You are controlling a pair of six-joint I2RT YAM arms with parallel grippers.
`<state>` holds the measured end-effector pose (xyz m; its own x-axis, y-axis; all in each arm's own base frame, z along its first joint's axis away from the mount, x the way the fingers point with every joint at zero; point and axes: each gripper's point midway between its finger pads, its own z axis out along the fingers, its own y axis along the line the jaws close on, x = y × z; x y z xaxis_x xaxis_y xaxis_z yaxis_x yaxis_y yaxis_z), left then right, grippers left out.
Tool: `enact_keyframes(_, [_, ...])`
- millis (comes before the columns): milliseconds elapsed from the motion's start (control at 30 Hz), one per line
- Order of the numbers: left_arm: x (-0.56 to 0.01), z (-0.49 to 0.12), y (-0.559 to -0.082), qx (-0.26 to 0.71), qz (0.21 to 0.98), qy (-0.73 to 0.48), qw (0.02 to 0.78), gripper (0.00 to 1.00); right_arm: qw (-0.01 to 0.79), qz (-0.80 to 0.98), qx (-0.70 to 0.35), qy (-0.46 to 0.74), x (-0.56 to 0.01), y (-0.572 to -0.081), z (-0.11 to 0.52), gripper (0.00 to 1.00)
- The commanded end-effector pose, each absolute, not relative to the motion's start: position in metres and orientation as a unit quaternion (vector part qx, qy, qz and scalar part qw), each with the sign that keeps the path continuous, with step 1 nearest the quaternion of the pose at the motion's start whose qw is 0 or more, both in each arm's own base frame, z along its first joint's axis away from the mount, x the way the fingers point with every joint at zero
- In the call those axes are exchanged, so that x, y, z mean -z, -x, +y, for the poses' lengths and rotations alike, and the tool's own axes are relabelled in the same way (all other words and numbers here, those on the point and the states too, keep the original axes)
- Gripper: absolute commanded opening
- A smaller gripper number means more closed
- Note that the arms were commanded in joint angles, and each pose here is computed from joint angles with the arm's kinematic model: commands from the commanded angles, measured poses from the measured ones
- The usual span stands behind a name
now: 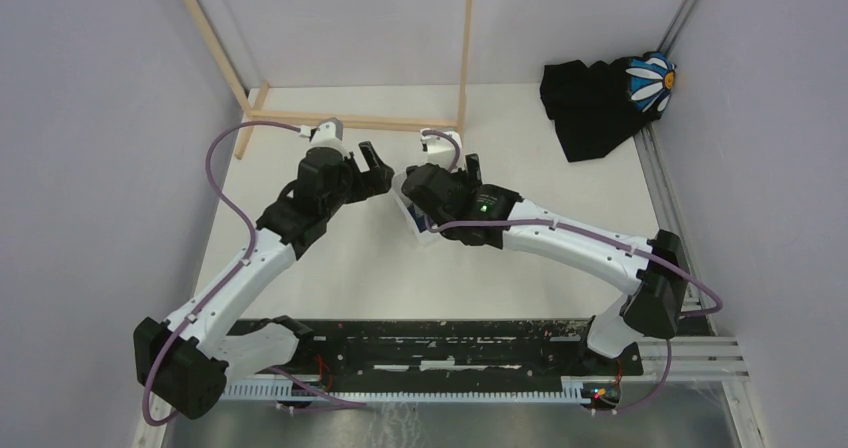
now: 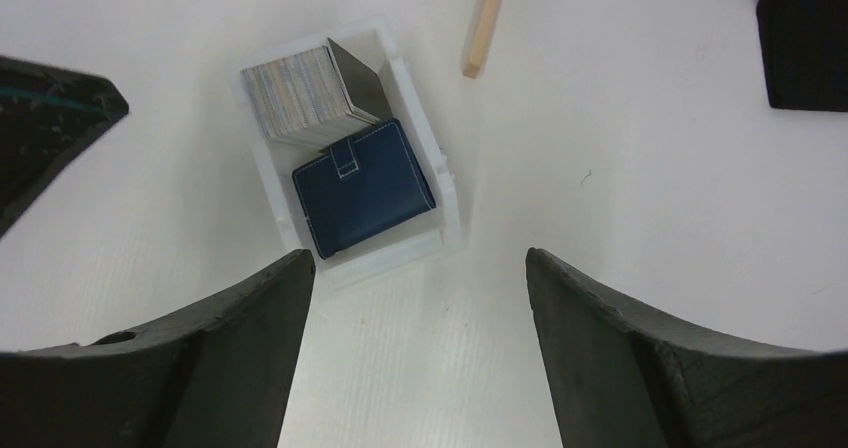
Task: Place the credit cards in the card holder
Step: Pick up the card holder from the storage box.
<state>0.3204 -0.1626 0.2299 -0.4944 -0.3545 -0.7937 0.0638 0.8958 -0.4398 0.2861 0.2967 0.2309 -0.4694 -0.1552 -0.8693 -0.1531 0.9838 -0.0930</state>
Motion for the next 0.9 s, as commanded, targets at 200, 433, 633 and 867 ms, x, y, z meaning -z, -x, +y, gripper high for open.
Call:
enact_keyframes(200, [-0.213,-0.163,-0.313,0.223,0.84,0.105,0.483,0.98,0.478,0.875,-0.074,-0.012,-0.212,-0.31,0.305,0.79])
enact_keyframes(433, [-0.2,-0.164,-0.314,0.217,0.848,0.108,0.471,0.97,0.432,0.897,-0.086,-0.034,-0.175,-0.318,0.304,0.76])
enact_keyframes(633, [-0.192,-0.166,-0.318,0.213,0.854,0.106,0.463,0.97,0.408,0.906,-0.098,-0.049,-0.151,-0.321,0.31,0.73])
enact_keyframes(867, [-0.185,-0.166,-0.321,0.203,0.859,0.101,0.458,0.97,0.387,0.913,-0.111,-0.07,-0.131,-0.325,0.322,0.71])
